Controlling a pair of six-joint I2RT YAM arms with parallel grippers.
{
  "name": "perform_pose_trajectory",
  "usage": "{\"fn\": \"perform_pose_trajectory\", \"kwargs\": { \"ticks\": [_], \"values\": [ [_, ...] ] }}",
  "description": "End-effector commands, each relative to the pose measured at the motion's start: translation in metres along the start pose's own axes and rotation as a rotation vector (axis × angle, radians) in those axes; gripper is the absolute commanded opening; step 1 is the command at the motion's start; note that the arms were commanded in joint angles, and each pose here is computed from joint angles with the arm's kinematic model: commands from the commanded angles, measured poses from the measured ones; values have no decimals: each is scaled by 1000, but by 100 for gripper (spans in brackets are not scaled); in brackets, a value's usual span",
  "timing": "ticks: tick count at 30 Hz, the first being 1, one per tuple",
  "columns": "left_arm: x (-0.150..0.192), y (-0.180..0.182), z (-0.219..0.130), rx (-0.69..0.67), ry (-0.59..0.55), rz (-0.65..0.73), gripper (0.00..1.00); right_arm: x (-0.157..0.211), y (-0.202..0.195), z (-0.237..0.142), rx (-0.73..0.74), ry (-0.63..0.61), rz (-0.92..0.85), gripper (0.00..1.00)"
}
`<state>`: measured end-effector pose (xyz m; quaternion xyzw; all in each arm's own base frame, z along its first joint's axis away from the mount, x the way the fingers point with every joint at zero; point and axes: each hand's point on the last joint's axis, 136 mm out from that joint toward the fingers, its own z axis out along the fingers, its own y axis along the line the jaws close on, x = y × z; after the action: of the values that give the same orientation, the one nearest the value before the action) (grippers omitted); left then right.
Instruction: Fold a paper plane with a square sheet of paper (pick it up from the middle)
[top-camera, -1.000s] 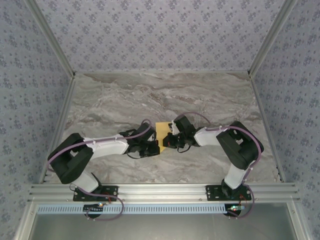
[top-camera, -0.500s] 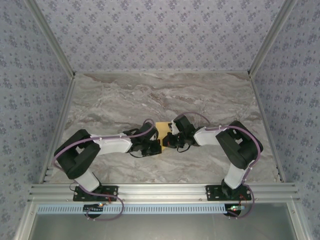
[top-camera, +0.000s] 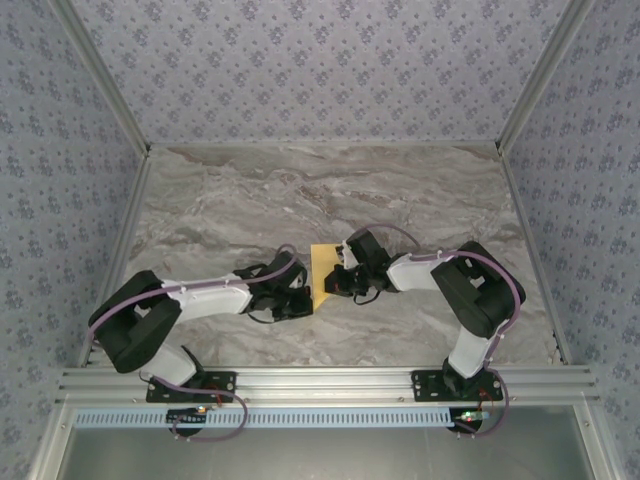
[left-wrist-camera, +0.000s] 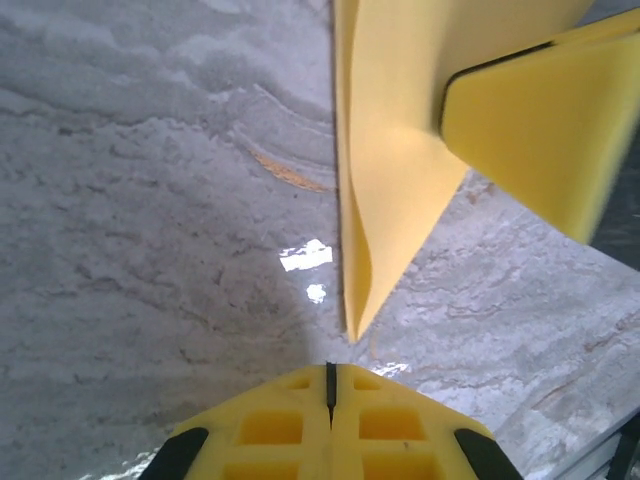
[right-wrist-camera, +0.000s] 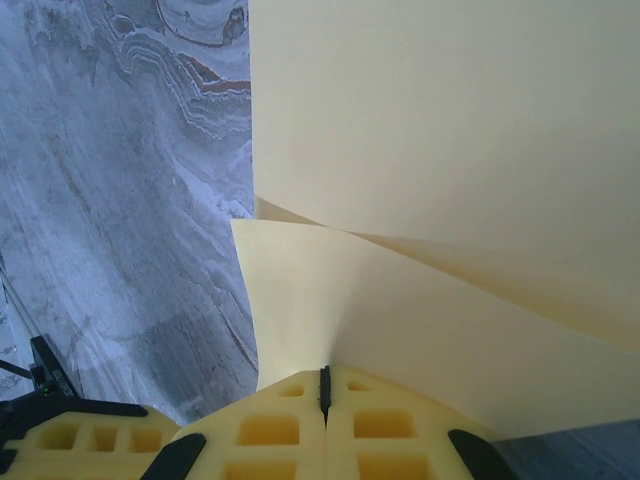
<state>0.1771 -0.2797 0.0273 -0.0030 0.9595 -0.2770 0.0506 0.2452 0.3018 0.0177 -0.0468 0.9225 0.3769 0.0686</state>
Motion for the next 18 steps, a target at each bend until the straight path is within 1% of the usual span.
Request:
{"fn": "perform_pose_trajectory", "kwargs": {
  "ticks": [1,5,10,15,18],
  "values": [
    [-21,-27,-12,58,-69,28,0,27,-49,9,171,74,89,0],
    [-31,-32,-2,55,-82,24,0,24,-46,10,160,69,89,0],
    [-36,-24,9,10,-89,22,0,23,-43,10,151,68,86,0],
    [-34,-21,16,8,-73,13,0,22,-42,10,143,66,85,0],
    [-30,-11,20,-18,-62,1,0,22,-40,9,136,63,81,0]
  ]
}}
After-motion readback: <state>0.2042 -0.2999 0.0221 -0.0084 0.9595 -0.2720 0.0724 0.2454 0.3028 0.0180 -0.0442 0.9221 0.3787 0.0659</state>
